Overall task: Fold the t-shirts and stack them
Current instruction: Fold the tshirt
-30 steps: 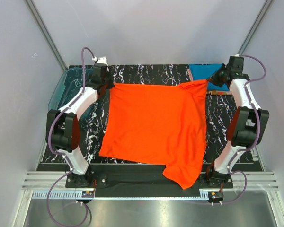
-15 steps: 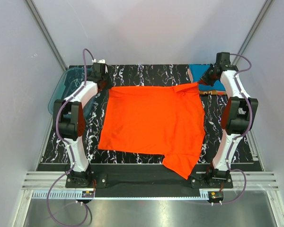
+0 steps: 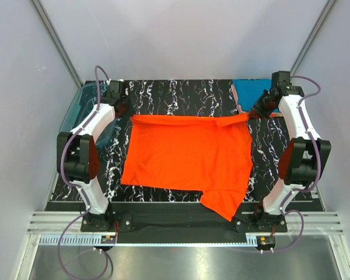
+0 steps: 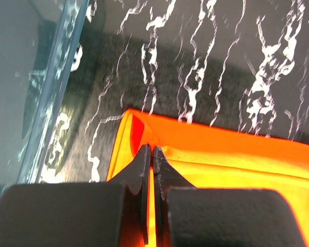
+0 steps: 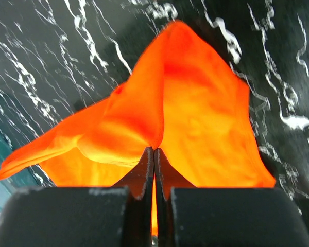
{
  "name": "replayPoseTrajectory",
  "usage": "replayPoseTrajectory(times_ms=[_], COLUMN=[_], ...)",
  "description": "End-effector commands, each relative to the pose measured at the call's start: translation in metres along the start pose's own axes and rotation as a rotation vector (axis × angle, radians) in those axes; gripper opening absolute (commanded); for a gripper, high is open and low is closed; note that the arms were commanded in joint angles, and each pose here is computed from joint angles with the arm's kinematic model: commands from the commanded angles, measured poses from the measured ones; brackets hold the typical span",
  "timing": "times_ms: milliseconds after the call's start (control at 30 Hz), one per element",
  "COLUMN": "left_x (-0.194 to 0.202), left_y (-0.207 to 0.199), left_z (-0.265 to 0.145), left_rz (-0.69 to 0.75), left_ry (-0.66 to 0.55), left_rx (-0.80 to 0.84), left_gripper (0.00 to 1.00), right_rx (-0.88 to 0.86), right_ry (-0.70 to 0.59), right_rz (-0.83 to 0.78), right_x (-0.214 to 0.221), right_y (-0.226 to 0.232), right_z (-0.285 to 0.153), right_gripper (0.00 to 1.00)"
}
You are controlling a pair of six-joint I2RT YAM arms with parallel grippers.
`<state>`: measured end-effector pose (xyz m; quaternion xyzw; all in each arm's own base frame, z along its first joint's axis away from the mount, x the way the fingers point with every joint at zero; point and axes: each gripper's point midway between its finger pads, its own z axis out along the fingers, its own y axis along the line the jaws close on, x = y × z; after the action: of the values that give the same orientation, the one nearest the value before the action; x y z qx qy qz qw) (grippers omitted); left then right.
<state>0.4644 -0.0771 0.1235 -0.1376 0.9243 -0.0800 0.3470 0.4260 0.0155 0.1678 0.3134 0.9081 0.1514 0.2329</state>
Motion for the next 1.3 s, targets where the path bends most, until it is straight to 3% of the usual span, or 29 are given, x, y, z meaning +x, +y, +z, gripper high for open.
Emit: replayPoseTrajectory(times_ms=[0, 200, 500, 900, 1267], left_x=[0.016, 0.042, 0.077, 0.091, 0.081], left_y=[0.013, 0.024, 0.034, 0.039, 0.042], left_z=[-0.018, -0.024, -0.021, -0.016, -0.018], left_rz=[0.004, 0.031, 0.06, 0.08, 0.087], left_ry=[0.057, 0.146, 0.262, 0.298, 0.26], left_rx=[-0.041, -0.065, -0.094, -0.128, -0.157], left_gripper=[0.0, 0.0, 0.0, 0.0, 0.0], right_rx=[0.034, 0.048, 0.093, 0.105, 0.109], right_ry=[0.028, 0.121, 0.149, 0.214, 0.286], right_rz=[-0.011, -0.006, -0.002, 0.003, 0.054], right_x=[0.017, 0.051, 0.071, 0.097, 0.124], right_y=[-0.012, -0.029, -0.057, -0.079, -0.089], right_z=[-0.017, -0.011, -0.009, 0.001, 0.009], right_gripper=[0.0, 0.0, 0.0, 0.0, 0.0])
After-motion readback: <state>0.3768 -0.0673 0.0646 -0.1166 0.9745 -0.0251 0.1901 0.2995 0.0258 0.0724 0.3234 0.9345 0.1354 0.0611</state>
